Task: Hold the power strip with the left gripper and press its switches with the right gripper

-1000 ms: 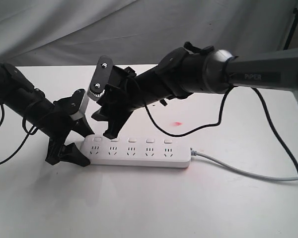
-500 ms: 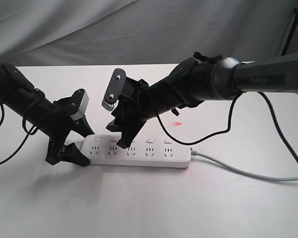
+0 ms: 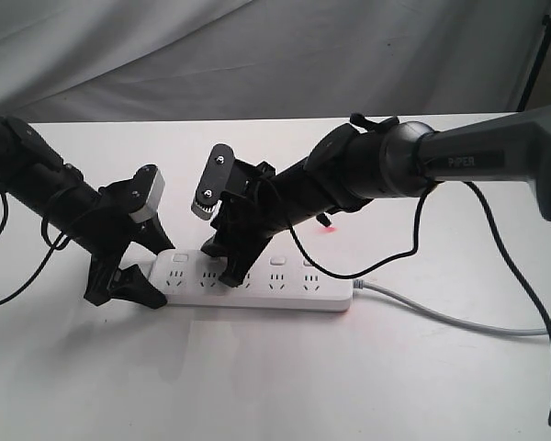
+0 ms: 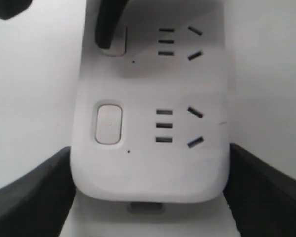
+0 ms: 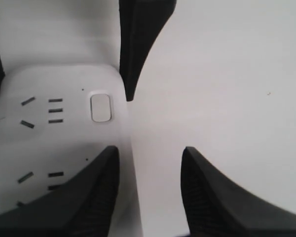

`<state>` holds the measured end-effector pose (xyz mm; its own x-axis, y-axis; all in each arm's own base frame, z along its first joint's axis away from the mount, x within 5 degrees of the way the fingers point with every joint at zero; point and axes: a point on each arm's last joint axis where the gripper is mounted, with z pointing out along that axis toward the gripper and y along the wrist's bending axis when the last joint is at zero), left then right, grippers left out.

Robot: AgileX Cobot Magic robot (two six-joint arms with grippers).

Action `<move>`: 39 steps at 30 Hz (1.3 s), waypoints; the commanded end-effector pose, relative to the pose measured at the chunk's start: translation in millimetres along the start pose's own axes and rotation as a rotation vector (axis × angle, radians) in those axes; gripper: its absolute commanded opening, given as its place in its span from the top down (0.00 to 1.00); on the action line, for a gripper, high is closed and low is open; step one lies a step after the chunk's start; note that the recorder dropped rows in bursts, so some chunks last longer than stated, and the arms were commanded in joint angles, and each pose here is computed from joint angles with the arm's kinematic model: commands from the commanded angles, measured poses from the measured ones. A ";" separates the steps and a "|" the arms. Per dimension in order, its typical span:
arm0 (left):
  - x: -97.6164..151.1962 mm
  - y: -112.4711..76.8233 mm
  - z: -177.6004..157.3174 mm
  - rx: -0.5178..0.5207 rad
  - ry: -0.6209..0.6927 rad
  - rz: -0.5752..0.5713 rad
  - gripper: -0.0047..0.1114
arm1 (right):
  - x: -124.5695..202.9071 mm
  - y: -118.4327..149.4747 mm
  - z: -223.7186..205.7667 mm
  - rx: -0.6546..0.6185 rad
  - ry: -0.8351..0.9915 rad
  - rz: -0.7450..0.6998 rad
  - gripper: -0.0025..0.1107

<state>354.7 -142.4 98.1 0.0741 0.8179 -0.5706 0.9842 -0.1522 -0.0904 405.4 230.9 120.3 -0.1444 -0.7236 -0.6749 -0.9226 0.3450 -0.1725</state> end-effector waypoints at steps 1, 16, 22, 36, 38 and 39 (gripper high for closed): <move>-2.1 1.1 -2.4 -0.007 -0.002 0.005 0.47 | 1.2 0.6 0.2 0.001 0.002 -0.004 0.64; -2.1 1.1 -2.4 -0.007 -0.002 0.005 0.47 | 6.6 2.0 5.6 -0.009 0.016 -0.005 0.64; -2.1 1.1 -2.4 -0.007 -0.002 0.005 0.47 | 7.0 2.1 5.6 -0.010 0.021 -0.023 0.64; -2.1 1.1 -2.4 -0.007 -0.002 0.005 0.47 | 8.6 2.7 5.9 -0.014 0.030 -0.037 0.64; -2.1 1.1 -2.4 -0.007 -0.002 0.005 0.47 | 11.0 4.4 6.5 -0.020 0.036 -0.046 0.64; -2.1 1.1 -2.4 -0.007 -0.002 0.005 0.47 | 13.0 5.8 6.9 -0.024 0.041 -0.048 0.64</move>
<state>354.7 -142.4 98.1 0.0760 0.8176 -0.5707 0.9841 -0.1538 -0.0893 405.3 230.4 115.9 -0.1332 -0.7341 -0.6658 -0.9257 0.3322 -0.1811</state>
